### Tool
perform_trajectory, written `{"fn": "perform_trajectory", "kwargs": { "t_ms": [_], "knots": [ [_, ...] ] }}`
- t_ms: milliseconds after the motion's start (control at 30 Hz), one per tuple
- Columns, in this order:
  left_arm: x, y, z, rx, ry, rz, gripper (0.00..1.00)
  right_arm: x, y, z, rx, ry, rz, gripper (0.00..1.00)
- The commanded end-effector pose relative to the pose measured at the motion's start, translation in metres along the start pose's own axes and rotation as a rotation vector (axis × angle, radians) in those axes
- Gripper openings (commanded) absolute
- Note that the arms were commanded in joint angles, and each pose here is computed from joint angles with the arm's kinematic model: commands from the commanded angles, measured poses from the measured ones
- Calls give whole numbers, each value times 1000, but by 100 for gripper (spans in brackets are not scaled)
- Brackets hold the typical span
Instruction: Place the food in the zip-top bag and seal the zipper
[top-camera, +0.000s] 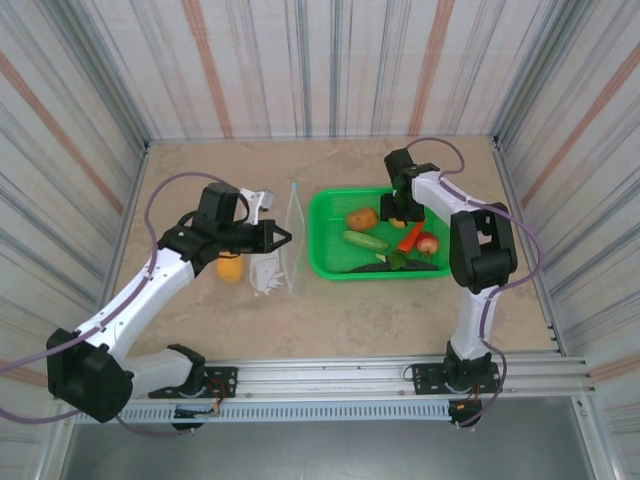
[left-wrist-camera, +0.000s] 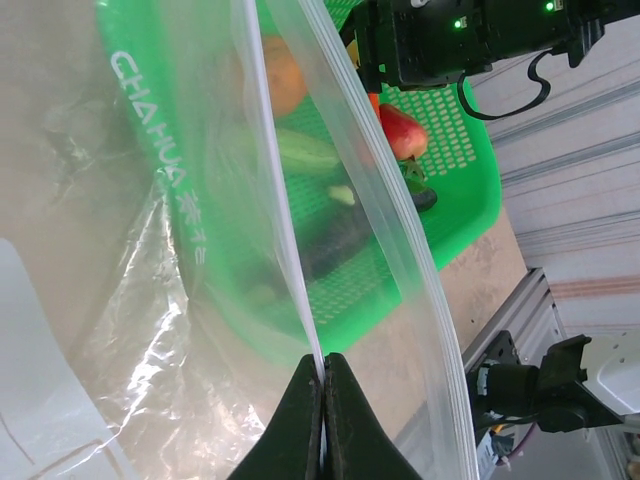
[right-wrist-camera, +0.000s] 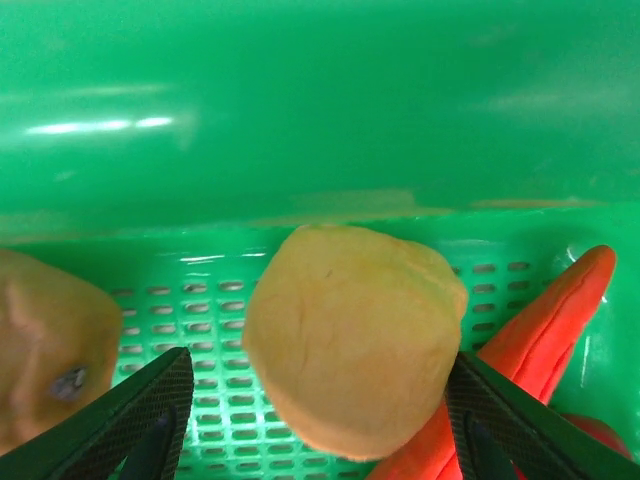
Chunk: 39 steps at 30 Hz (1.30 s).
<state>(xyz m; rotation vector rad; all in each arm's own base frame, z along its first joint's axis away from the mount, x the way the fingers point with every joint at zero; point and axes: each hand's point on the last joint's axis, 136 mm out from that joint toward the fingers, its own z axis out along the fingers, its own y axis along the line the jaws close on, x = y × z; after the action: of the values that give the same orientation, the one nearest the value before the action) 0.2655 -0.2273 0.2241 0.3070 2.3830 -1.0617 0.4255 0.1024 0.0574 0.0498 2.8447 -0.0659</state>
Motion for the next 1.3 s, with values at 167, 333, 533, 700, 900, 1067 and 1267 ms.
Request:
{"fn": "perform_trajectory", "kwargs": {
  "t_ms": [167,333,533,700,900,1067,1267],
  "knots": [
    [-1,-2,0,1,-7,30,0,-6,-3,1,21,-14,-20,56],
    [-3,1,-1,5,-16,12,0,-8,-2,-14,10,-47,-23,52],
    [-7,-6,-4,25,-17,-12,0,-7,6,-62,-28,-158,-22,52],
    [-15,-19,-10,62,-24,-36,0,1,23,-113,-121,-266,-31,52],
    [-18,-32,-10,117,24,-65,0,24,78,-186,-415,-369,-141,53],
    [-18,-40,-5,150,62,-81,0,52,130,-256,-673,-417,-253,51],
    [-19,-42,2,158,77,-79,0,63,176,-305,-918,-412,-268,52]
  ]
}}
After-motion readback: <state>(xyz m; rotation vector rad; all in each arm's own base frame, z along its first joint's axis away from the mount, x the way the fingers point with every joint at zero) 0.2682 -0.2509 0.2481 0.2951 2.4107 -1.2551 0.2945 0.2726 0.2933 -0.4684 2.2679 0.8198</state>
